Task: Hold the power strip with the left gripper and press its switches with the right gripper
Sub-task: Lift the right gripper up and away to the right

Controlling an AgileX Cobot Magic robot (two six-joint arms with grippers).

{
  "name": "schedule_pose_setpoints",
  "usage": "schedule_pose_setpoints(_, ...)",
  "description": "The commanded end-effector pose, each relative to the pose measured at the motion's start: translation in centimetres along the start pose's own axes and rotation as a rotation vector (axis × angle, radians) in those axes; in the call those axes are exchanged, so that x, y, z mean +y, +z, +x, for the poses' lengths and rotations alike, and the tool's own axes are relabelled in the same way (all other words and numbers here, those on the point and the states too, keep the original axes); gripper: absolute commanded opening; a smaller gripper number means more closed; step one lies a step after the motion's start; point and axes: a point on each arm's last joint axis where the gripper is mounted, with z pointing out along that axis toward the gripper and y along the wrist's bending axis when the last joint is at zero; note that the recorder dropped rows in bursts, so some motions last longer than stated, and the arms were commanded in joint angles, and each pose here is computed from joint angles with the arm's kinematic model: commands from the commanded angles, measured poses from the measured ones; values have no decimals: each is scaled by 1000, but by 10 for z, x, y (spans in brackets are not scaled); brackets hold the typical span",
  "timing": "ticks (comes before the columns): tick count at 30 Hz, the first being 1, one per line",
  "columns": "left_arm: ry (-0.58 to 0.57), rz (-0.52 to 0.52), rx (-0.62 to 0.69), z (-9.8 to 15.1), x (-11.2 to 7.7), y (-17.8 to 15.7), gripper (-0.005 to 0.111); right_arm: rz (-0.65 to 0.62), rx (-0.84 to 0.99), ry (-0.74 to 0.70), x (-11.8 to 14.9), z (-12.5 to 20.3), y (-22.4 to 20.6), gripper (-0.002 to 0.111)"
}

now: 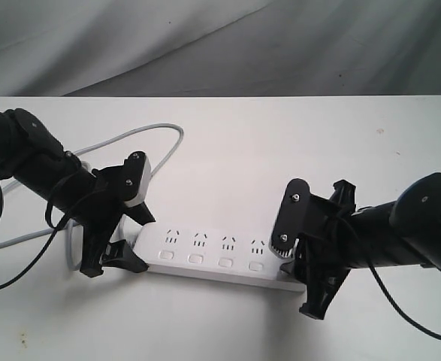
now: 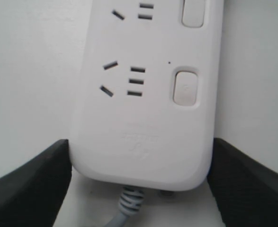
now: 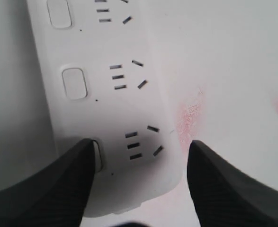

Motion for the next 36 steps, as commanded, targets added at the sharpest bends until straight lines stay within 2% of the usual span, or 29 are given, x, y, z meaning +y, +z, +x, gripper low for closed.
schedule_pose_setpoints(1,-2,8,-3,-1,-1,0,59,64,-72,-30,-7,-9,-27,55)
schedule_pose_setpoints(6,-2,8,-3,-1,-1,0,59,210,-238,38,-17,-26,-84,55)
schedule_pose_setpoints(11,-2,8,-3,-1,-1,0,59,310,-372,91,-16,-30,-131,52)
schedule_pose_setpoints(13,-2,8,-3,-1,-1,0,59,330,-400,95,-12,-27,-141,43)
schedule_pose_setpoints(17,-2,8,-3,-1,-1,0,59,351,-430,100,3,-13,-155,19)
schedule_pose_setpoints(21,-2,8,-3,-1,-1,0,59,343,-465,186,16,0,-162,0)
schedule_pose_setpoints(26,-2,8,-3,-1,-1,0,59,340,-528,301,25,10,-173,0)
schedule_pose_setpoints(36,-2,8,-3,-1,-1,0,59,381,-542,307,23,11,-177,0)
